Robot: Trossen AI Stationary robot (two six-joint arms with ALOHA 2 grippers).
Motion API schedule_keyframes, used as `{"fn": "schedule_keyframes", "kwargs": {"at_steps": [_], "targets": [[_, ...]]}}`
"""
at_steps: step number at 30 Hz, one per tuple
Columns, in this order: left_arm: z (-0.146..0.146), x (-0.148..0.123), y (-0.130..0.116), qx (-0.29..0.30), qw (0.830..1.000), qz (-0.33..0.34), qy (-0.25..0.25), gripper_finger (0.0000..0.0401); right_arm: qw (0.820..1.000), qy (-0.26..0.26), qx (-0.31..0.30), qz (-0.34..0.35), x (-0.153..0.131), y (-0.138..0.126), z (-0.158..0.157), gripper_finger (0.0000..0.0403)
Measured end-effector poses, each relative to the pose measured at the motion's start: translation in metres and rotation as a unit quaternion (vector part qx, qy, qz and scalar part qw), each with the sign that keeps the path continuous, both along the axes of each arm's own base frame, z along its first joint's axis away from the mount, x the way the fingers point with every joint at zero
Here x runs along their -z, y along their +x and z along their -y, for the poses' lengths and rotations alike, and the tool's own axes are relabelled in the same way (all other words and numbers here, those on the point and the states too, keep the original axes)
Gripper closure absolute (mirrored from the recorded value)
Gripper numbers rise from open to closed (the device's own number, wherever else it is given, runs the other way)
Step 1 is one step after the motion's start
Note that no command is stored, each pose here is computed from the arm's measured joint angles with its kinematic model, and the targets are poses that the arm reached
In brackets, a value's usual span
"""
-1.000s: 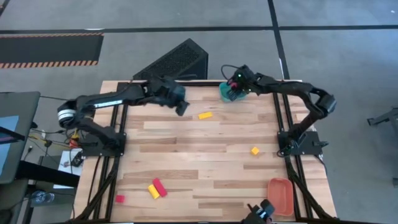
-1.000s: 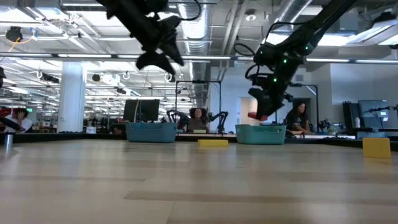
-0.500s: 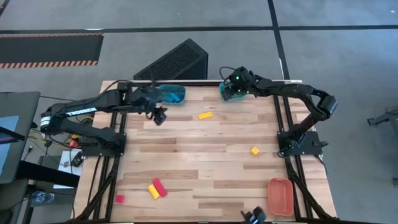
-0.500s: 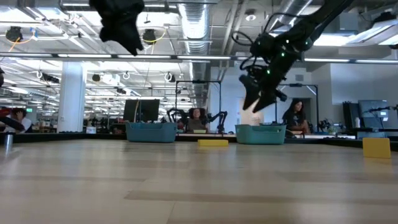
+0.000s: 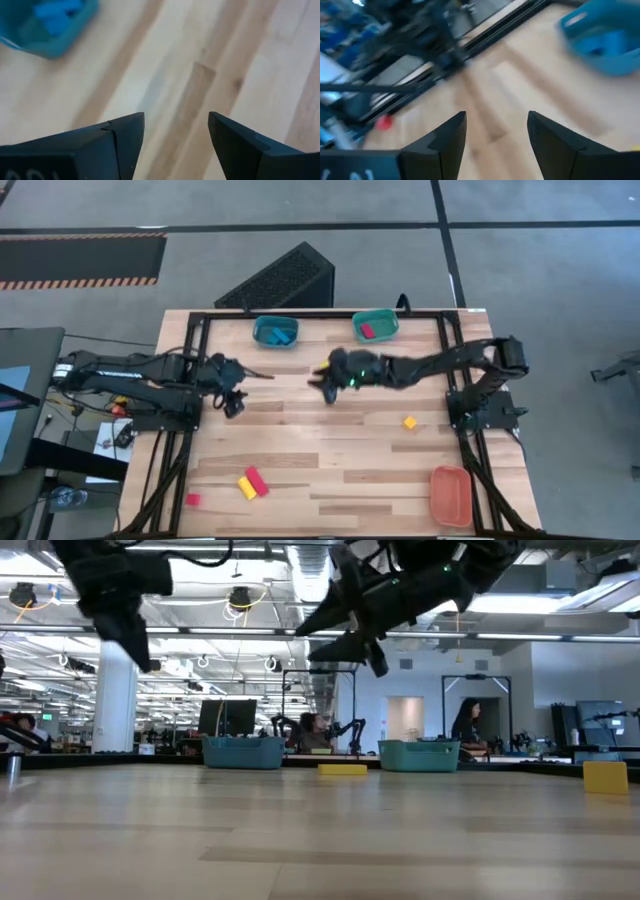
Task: Sort & place blocks by color
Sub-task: Put the right red block into the green bin
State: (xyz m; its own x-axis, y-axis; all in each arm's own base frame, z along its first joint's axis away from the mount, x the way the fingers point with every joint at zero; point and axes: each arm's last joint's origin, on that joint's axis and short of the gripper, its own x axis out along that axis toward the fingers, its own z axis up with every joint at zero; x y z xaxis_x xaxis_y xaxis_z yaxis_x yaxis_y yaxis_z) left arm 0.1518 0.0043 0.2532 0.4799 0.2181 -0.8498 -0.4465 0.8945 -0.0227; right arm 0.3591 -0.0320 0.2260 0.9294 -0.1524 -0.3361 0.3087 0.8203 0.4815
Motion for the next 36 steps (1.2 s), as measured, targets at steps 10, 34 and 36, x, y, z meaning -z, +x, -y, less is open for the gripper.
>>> {"fn": "schedule_keyframes", "kwargs": {"at_steps": [10,34,36], "targets": [[0.022,0.025,-0.004,0.025,0.995,0.022,-0.095,0.0193,0.996,-0.026,-0.076,-0.027,0.03,0.033,-0.085,0.0173],[0.094,0.04,0.04,0.006,0.962,0.091,-0.256,0.0193,0.979,-0.075,-0.163,-0.094,0.06,-0.01,-0.216,0.0173],[0.106,0.045,0.037,0.027,0.963,0.072,-0.258,0.0193,0.978,-0.095,-0.174,-0.065,0.054,-0.007,-0.217,0.0173]]}}
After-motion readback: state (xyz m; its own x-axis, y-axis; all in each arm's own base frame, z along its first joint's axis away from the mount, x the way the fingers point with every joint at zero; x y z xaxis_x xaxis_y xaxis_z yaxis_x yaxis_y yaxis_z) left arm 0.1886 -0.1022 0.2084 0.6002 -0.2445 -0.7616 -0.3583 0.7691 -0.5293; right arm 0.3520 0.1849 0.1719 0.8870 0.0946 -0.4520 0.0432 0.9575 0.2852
